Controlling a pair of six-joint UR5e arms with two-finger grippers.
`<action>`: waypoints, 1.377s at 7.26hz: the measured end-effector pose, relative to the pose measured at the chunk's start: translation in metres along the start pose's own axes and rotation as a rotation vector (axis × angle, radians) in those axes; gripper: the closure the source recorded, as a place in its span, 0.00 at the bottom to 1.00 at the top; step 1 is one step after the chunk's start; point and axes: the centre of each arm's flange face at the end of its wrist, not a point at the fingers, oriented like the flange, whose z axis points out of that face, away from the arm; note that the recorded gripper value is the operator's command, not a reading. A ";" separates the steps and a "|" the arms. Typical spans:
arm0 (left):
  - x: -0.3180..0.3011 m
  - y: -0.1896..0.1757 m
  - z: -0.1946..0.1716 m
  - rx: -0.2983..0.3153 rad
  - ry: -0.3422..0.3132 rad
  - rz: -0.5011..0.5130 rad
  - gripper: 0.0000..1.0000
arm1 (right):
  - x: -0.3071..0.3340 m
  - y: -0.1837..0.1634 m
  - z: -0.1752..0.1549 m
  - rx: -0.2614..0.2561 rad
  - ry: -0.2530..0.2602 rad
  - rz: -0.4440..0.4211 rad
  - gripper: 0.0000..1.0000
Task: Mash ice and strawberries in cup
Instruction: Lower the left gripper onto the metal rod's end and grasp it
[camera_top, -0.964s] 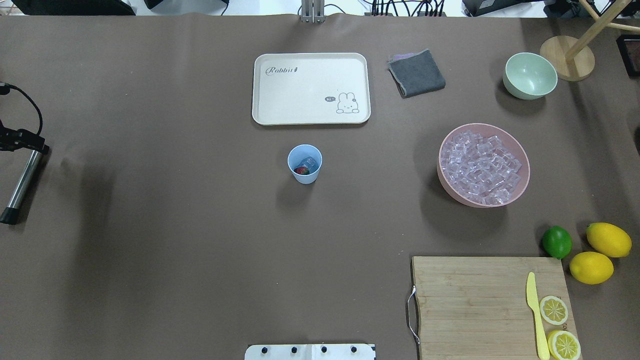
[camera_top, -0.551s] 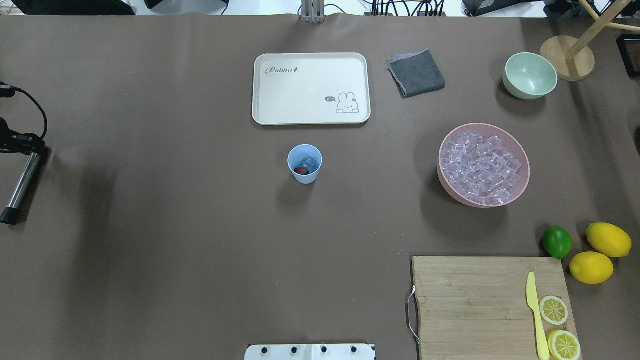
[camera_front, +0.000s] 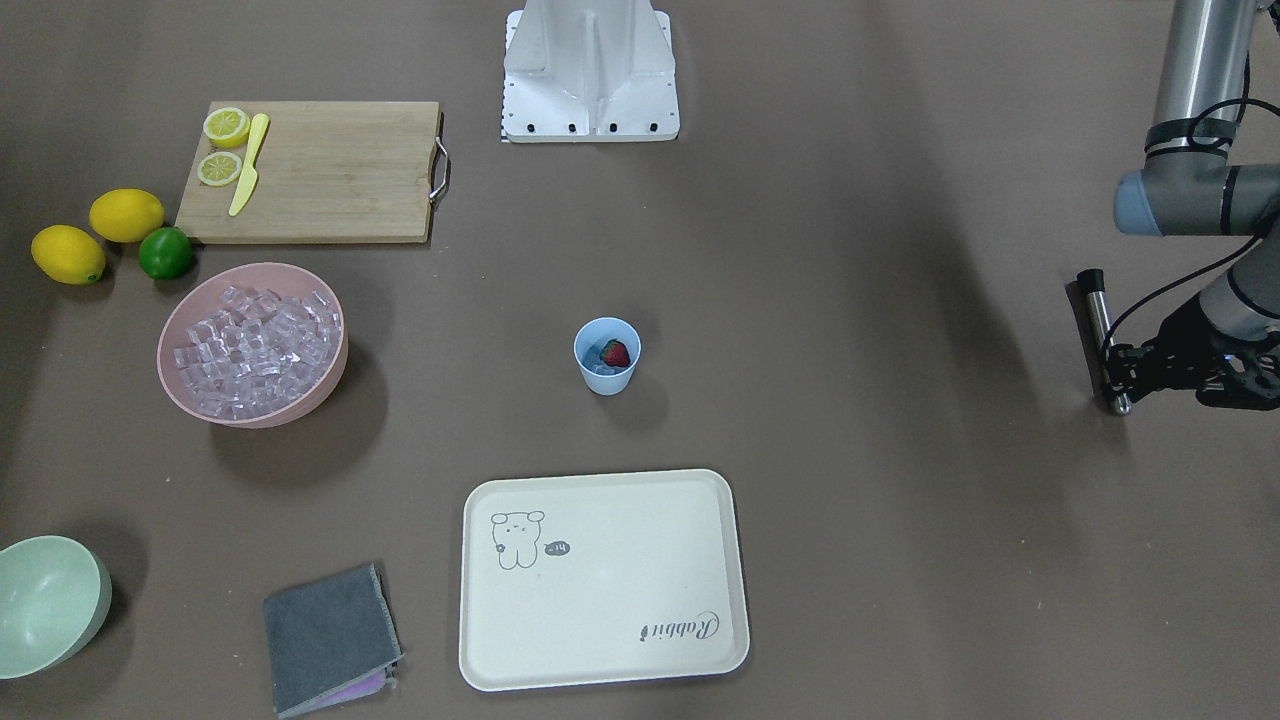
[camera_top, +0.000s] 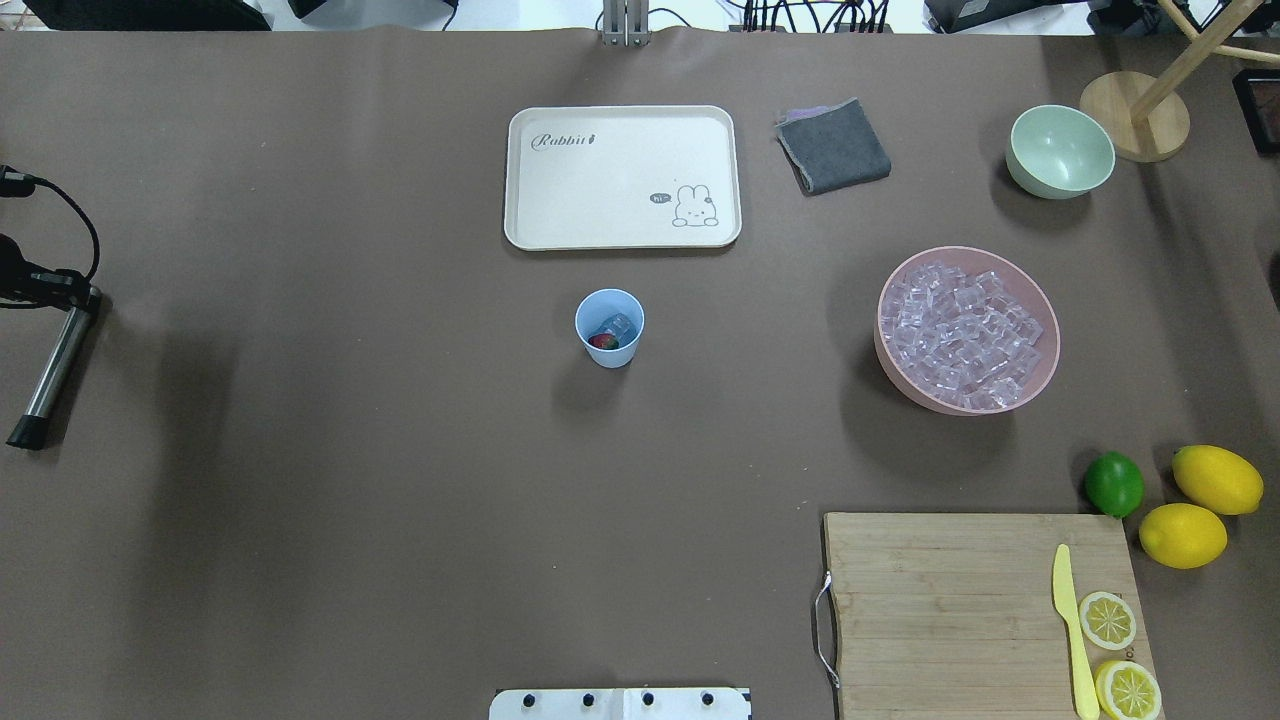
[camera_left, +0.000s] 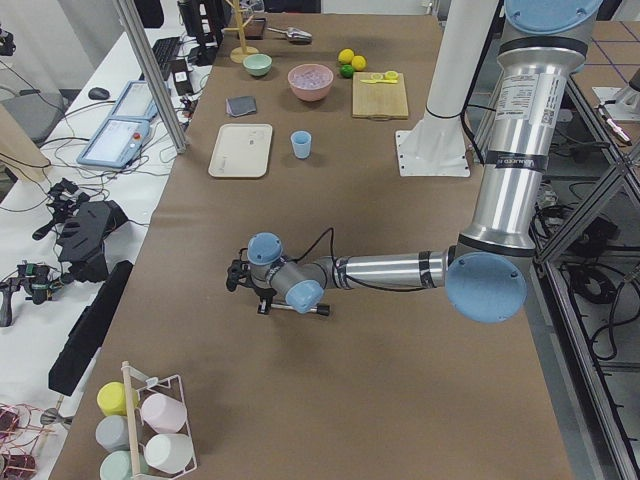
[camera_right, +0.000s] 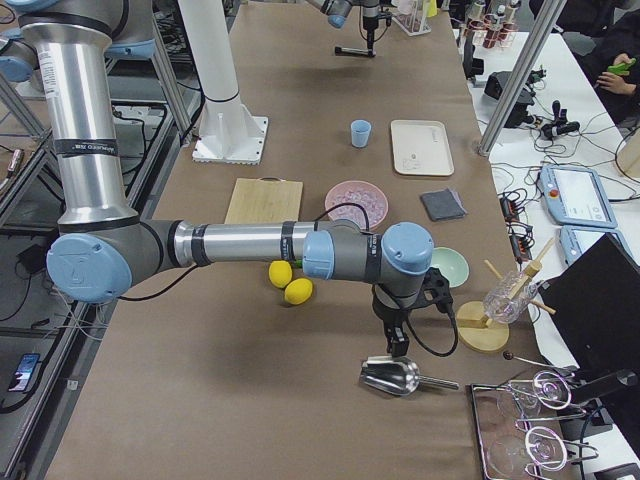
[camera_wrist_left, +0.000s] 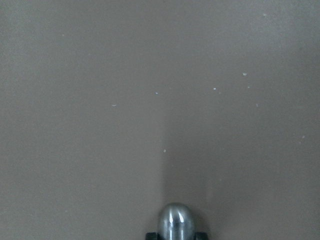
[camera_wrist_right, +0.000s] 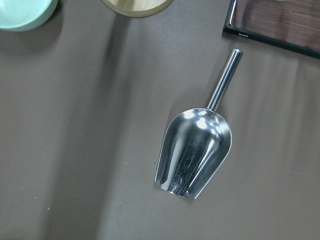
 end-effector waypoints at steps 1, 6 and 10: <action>0.000 0.000 0.000 0.001 0.000 0.000 0.44 | 0.000 0.000 0.000 0.000 0.000 0.000 0.01; 0.002 0.002 0.001 -0.002 0.003 0.003 0.74 | 0.000 0.000 -0.001 0.002 -0.001 0.001 0.01; 0.006 0.009 0.001 0.004 0.014 0.019 0.79 | 0.000 0.000 -0.002 0.003 -0.002 0.002 0.01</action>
